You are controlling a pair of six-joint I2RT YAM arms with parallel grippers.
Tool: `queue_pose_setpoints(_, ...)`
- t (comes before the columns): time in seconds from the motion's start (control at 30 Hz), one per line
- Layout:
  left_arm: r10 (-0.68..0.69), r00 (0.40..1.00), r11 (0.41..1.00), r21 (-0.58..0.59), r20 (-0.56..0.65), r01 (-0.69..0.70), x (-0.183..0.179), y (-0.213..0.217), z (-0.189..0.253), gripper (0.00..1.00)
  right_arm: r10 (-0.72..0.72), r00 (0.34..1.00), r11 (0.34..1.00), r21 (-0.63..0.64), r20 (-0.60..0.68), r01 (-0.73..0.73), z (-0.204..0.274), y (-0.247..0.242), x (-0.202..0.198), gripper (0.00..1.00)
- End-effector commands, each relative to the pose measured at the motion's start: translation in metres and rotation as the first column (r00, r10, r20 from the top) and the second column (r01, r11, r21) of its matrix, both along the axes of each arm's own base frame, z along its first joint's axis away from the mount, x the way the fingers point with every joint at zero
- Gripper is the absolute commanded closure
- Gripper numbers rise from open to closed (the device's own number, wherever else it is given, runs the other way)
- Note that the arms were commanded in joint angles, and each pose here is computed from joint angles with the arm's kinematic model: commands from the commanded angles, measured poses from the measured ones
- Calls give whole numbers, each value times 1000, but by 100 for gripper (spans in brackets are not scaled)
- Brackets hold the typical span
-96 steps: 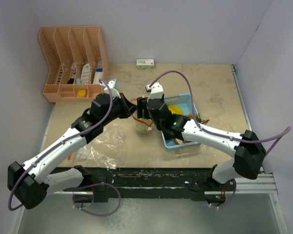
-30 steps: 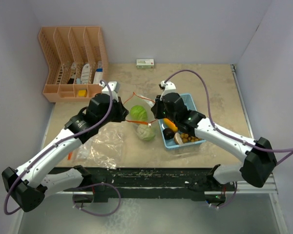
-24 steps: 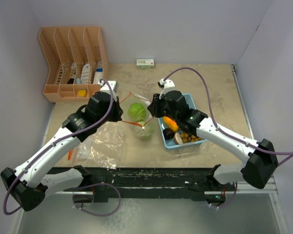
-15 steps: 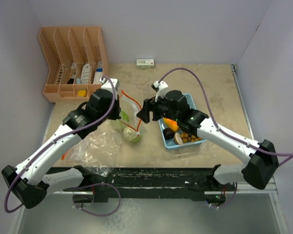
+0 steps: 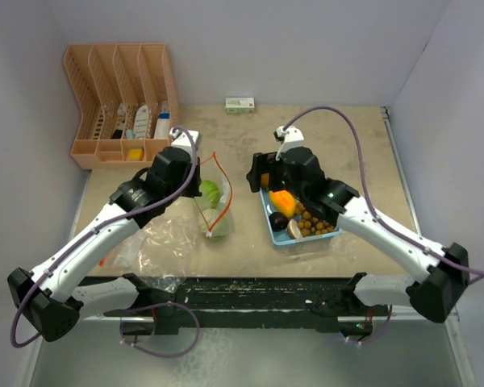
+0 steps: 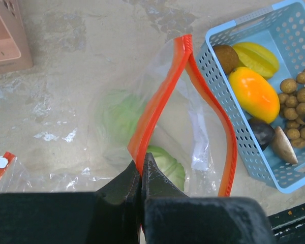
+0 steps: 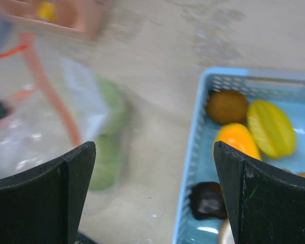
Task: Place the food in the zip-top bag and seal the zipper
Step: Pick up the fake fruit from the bin.
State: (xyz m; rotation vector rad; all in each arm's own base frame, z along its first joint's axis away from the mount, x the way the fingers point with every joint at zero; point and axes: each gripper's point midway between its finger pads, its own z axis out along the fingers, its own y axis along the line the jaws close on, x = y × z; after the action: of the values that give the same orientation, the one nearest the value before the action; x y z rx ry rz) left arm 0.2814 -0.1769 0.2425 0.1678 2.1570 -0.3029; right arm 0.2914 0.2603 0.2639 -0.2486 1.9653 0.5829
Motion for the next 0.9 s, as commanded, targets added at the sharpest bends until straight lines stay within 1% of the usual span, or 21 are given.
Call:
queue_pose_setpoints(0.0,-27,996,998,-47,80,31,4,-6,21,100,-281,954,935,-253,-106,247,-60,-49,29,0)
queue_pose_setpoints(0.23,-40,995,998,-54,91,45,1,-6,23,100,-378,900,893,-343,-219,291,-118,-81,52,1)
queue_pose_setpoints(0.33,-44,995,997,-62,92,50,-1,-7,24,100,-366,893,891,-377,-264,254,-141,-84,54,0)
queue_pose_setpoints(0.5,-51,994,996,-73,94,58,-1,-9,25,100,-309,888,905,-391,-340,165,-172,-70,53,1)
queue_pose_setpoints(0.63,-54,995,996,-72,89,60,-2,-9,24,100,-305,879,901,-410,-366,142,-188,-67,55,1)
queue_pose_setpoints(0.87,-49,995,996,-66,91,55,-2,-7,24,100,-326,865,886,-443,-382,138,-202,-71,53,1)
